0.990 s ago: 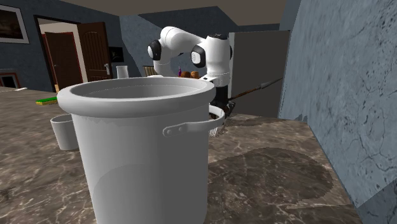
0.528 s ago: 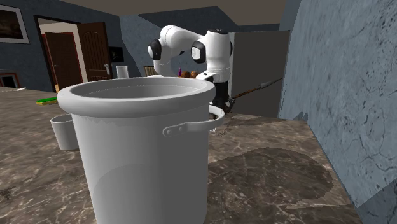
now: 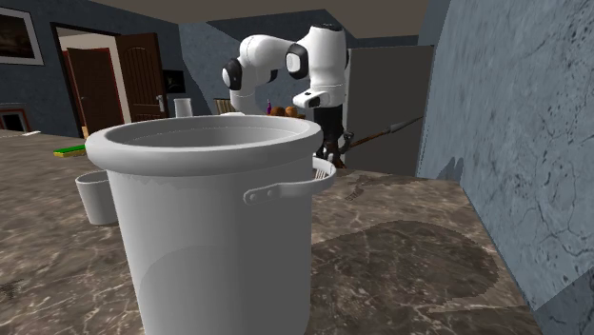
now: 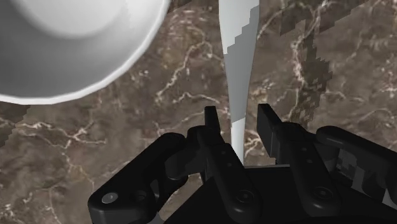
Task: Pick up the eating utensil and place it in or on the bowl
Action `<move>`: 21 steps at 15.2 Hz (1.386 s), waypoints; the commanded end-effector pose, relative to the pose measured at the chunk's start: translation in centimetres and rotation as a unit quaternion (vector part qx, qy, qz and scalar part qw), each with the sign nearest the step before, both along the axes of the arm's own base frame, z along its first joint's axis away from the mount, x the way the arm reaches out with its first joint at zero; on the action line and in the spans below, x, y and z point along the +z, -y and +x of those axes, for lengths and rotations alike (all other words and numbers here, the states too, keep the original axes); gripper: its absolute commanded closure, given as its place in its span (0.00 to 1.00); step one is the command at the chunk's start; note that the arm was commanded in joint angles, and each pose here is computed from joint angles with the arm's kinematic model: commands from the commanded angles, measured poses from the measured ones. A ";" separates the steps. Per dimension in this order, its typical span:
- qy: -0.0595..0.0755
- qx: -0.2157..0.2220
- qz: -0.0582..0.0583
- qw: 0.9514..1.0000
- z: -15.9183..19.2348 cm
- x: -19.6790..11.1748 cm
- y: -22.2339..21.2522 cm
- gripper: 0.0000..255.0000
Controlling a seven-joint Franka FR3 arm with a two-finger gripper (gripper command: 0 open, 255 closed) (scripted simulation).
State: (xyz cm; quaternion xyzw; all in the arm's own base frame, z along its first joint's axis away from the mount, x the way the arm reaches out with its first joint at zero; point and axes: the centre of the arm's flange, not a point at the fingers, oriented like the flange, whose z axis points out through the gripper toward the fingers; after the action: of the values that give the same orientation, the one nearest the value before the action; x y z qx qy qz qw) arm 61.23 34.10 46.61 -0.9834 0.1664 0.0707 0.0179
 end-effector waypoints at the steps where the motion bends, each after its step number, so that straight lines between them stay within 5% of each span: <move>1: 0.000 0.000 0.000 1.000 -0.1 1.1 0.1 1.00; 18: 0.000 0.000 0.000 1.000 -0.1 9.6 0.1 1.00; 21: 0.000 0.000 0.000 1.000 -3.7 9.3 1.7 1.00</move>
State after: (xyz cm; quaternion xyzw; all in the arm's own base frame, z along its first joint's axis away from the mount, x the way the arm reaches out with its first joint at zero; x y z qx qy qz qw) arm 58.64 32.66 55.83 -0.9833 0.1662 0.0714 0.0180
